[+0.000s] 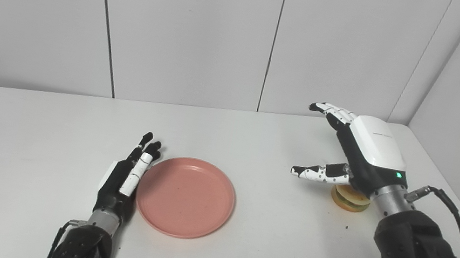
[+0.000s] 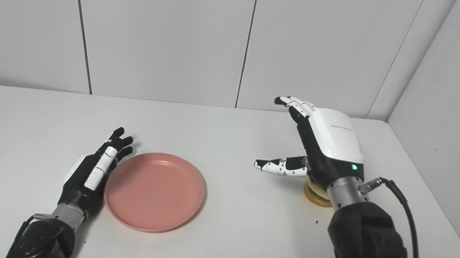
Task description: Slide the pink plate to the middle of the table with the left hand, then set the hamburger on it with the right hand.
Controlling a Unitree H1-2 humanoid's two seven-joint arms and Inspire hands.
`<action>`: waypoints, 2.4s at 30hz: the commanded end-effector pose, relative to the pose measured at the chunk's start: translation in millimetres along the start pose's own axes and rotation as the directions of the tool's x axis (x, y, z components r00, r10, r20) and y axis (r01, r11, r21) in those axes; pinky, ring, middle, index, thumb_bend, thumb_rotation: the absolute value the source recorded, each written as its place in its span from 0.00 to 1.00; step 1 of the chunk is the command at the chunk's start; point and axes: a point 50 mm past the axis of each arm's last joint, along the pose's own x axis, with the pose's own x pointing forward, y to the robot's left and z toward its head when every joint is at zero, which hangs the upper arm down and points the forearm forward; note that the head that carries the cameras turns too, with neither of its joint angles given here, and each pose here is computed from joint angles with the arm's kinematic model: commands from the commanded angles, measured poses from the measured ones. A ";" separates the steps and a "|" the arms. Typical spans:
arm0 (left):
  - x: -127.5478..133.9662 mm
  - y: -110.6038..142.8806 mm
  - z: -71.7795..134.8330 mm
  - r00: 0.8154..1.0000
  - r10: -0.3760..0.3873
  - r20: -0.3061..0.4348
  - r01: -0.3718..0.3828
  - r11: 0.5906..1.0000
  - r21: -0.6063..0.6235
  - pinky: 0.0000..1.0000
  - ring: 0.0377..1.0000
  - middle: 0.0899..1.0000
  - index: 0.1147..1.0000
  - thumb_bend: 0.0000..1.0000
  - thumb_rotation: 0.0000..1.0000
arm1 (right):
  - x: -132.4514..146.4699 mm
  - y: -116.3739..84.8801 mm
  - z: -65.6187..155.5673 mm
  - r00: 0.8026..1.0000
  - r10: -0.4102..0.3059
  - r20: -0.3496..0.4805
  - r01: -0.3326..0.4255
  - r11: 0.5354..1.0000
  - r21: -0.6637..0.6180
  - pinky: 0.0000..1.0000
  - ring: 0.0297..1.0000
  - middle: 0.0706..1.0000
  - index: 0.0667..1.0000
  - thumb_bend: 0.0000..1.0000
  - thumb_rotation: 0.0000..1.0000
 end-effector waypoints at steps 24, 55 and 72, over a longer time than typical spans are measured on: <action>8.2 -8.4 3.3 0.999 -0.031 -0.012 0.031 1.000 0.000 0.88 0.94 0.93 0.96 0.90 0.81 | 60.5 -34.7 -48.4 0.928 0.272 -0.256 -0.331 0.915 -0.229 0.65 0.83 0.84 0.80 1.00 0.37; 6.3 -9.4 -3.4 0.999 -0.051 -0.013 0.051 0.999 0.003 0.89 0.93 0.93 0.97 0.92 0.79 | 67.4 5.3 -92.9 0.827 0.383 -0.412 -0.484 0.857 -0.176 0.74 0.85 0.87 0.78 1.00 0.28; 4.8 -8.3 -3.7 0.999 -0.048 -0.017 0.048 0.999 -0.005 0.88 0.93 0.93 0.97 0.93 0.79 | 66.2 9.9 -93.7 0.844 0.362 -0.397 -0.456 0.873 -0.175 0.60 0.78 0.83 0.77 1.00 0.23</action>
